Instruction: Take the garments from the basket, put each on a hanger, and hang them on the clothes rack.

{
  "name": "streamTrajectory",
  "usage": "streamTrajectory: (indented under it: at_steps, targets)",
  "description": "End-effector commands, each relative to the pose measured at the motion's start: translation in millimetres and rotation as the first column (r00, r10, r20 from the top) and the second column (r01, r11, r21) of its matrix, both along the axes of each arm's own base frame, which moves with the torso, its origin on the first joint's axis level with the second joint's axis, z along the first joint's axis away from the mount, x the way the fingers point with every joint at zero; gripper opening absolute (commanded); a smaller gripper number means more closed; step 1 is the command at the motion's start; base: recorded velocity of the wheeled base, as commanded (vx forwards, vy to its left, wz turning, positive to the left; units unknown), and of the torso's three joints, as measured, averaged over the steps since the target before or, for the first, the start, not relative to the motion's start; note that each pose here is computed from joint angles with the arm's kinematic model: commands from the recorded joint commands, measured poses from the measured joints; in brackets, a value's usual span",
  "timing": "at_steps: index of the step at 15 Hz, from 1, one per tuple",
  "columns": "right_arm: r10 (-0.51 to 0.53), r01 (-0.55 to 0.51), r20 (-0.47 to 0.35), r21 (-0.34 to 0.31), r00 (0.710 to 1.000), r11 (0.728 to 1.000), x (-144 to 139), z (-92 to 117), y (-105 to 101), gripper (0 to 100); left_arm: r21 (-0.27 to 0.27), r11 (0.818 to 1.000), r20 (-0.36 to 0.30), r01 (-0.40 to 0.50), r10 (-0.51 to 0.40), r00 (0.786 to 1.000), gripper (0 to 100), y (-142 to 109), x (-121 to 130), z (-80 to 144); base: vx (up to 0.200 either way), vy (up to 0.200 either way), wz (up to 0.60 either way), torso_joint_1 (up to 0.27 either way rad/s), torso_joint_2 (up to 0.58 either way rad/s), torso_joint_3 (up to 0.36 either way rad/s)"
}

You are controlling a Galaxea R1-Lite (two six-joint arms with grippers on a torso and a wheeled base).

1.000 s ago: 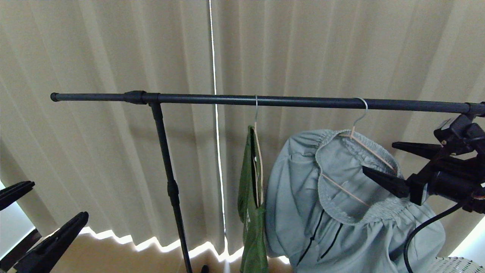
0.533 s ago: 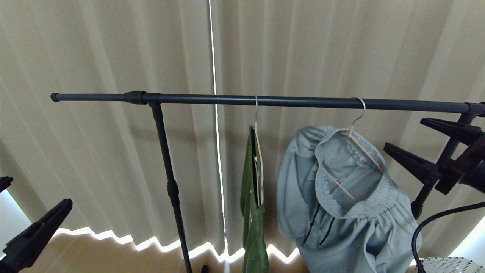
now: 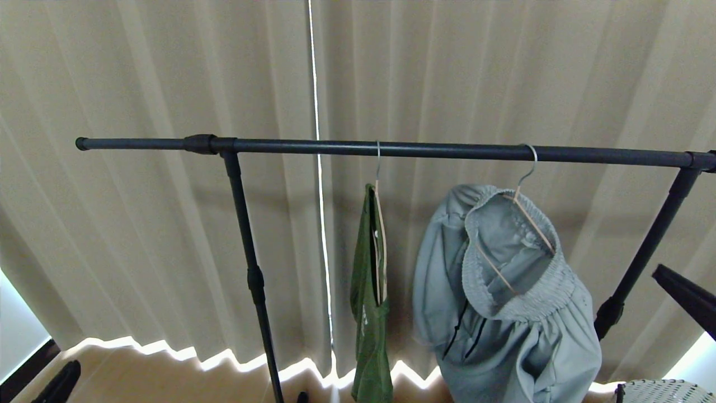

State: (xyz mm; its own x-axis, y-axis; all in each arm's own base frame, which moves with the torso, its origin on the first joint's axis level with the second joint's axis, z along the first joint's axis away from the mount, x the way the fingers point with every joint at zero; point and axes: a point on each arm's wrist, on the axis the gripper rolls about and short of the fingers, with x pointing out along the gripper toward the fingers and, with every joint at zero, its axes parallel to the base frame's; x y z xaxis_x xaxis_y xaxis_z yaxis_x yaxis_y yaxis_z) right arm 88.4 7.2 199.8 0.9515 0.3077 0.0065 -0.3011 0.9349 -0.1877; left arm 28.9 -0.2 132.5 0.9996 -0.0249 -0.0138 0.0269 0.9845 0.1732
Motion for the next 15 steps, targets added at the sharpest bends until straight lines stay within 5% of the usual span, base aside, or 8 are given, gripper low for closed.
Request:
streamTrajectory:
  at_steps: [1,6,8,12,15]
  targets:
    - [-0.136,0.136,0.016,0.002,0.991,0.991,-46.9,-12.3,-5.2,100,0.001,1.000,0.035,-0.022,0.022,0.999,100,-0.7,-21.2,-15.2,0.000,0.000,0.00,0.000,0.00,0.000]
    - [-0.205,0.205,-0.085,-0.005,0.975,0.979,-104.7,-58.0,0.2,100,-0.017,1.000,0.000,-0.010,0.010,1.000,100,-2.0,-45.5,-49.1,0.000,0.000,0.00,0.000,0.00,0.000]
    - [-0.191,0.192,-0.084,-0.005,0.978,0.981,-113.6,-80.9,1.1,100,-0.051,0.990,0.006,0.131,-0.131,0.991,100,-2.0,-46.3,-49.0,0.000,0.000,0.00,0.000,0.00,0.000]
    - [-0.183,0.186,-0.122,0.013,0.975,0.982,-105.4,-121.3,-0.2,100,-0.050,0.987,0.009,0.151,-0.150,0.989,100,-2.4,-46.5,-48.9,0.000,0.000,0.00,0.000,0.00,0.000]
    - [-0.304,0.307,-0.078,0.031,0.950,0.951,-103.8,-119.2,-3.2,100,-0.055,0.988,0.011,0.148,-0.147,0.989,100,-2.3,-46.5,-48.8,0.000,0.000,0.00,0.000,0.00,0.000]
